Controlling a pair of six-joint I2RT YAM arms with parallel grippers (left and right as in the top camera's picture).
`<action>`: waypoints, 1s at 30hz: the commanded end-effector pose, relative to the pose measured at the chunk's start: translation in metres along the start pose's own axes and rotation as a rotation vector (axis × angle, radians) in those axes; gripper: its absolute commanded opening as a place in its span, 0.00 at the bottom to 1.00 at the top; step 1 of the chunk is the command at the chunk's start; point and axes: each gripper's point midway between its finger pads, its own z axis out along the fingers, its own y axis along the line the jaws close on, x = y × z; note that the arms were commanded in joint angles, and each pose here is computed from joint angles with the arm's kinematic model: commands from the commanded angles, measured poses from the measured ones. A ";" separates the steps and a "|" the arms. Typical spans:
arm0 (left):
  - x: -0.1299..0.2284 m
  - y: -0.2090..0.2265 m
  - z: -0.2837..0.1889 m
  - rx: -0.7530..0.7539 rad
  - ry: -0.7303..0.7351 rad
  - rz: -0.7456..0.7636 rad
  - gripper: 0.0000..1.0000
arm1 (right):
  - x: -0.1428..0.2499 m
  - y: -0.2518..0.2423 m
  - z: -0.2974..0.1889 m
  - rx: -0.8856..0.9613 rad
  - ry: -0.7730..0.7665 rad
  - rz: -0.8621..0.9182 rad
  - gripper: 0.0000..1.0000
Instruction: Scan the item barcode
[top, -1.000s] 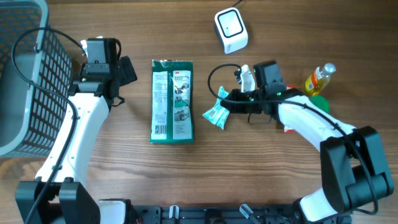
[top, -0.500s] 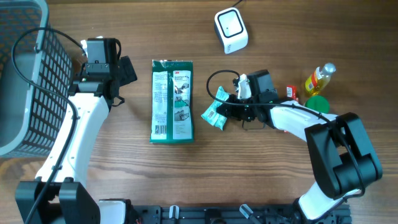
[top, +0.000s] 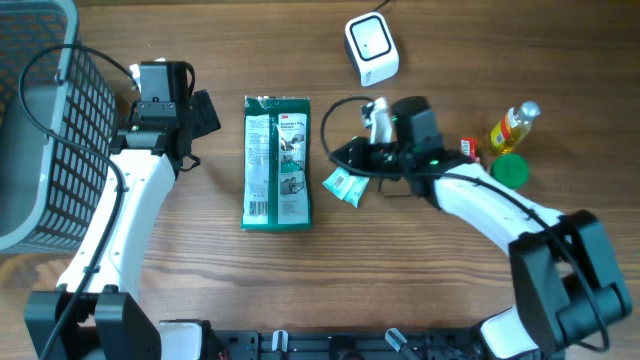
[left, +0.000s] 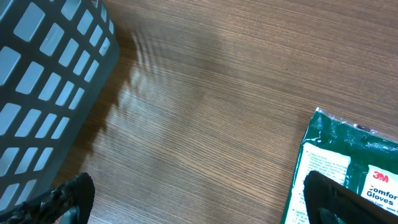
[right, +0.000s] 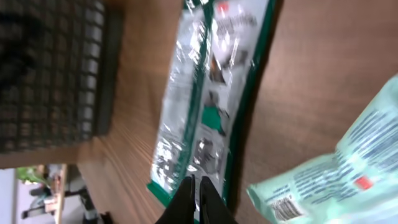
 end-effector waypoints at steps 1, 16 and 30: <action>-0.006 0.002 -0.002 -0.008 -0.016 0.000 1.00 | 0.022 -0.035 0.026 0.133 0.046 0.036 0.05; -0.006 0.002 -0.002 -0.008 -0.016 0.000 1.00 | 0.013 -0.023 0.039 0.025 0.034 -0.011 0.04; -0.006 0.002 -0.002 -0.008 -0.016 0.000 1.00 | -0.033 -0.020 -0.015 0.143 -0.155 -0.065 0.04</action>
